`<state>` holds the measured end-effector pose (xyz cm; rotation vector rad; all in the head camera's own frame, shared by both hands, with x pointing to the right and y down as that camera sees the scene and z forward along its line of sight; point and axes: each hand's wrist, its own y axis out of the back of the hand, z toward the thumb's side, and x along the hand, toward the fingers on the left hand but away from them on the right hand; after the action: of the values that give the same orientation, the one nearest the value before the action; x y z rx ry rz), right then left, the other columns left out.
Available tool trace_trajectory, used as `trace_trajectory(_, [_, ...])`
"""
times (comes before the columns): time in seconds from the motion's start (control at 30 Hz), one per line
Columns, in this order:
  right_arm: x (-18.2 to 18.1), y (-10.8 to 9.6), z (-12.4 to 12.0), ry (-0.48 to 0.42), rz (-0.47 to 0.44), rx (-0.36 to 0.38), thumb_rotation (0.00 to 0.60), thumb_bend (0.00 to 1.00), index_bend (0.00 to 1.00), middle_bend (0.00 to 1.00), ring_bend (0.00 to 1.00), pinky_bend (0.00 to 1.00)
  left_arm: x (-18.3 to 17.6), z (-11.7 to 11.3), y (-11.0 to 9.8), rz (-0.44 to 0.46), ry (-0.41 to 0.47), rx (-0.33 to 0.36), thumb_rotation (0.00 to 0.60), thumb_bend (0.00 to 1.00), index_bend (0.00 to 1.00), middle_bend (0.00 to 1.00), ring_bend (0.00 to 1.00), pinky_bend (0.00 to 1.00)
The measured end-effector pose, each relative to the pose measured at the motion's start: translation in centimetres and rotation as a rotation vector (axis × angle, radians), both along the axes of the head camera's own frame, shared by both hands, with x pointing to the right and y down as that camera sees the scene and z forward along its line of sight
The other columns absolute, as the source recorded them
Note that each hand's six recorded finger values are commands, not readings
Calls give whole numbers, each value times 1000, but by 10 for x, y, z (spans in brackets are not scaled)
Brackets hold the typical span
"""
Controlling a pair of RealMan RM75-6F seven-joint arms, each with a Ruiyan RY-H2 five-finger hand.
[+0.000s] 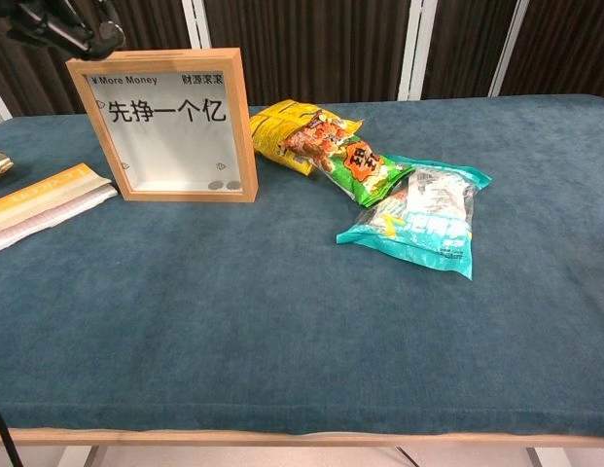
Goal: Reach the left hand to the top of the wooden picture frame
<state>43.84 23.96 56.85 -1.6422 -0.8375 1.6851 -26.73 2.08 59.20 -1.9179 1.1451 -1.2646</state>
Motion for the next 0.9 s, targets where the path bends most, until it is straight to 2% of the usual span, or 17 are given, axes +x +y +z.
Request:
trace_trajectory(0.2, [7,-4,-2,-2,27,5,600,173,0,0,0,0,19,-1,-43,-7,-39,5,600,676,644,1000,1000,1000])
trace_trajectory(0.4, [12,-7,-4,-1,47,14,600,173,0,0,0,0,24,1,-70,-31,-68,14,600,675,643,1000,1000,1000])
trace_trajectory(0.7, [17,-9,-6,2,65,21,600,173,0,0,0,0,24,24,-88,-47,-132,-16,600,653,641,1000,1000,1000])
trace_trajectory(0.9, [18,-10,-7,3,69,24,600,173,0,0,0,0,19,42,-90,-44,-189,-46,600,649,641,1000,1000,1000])
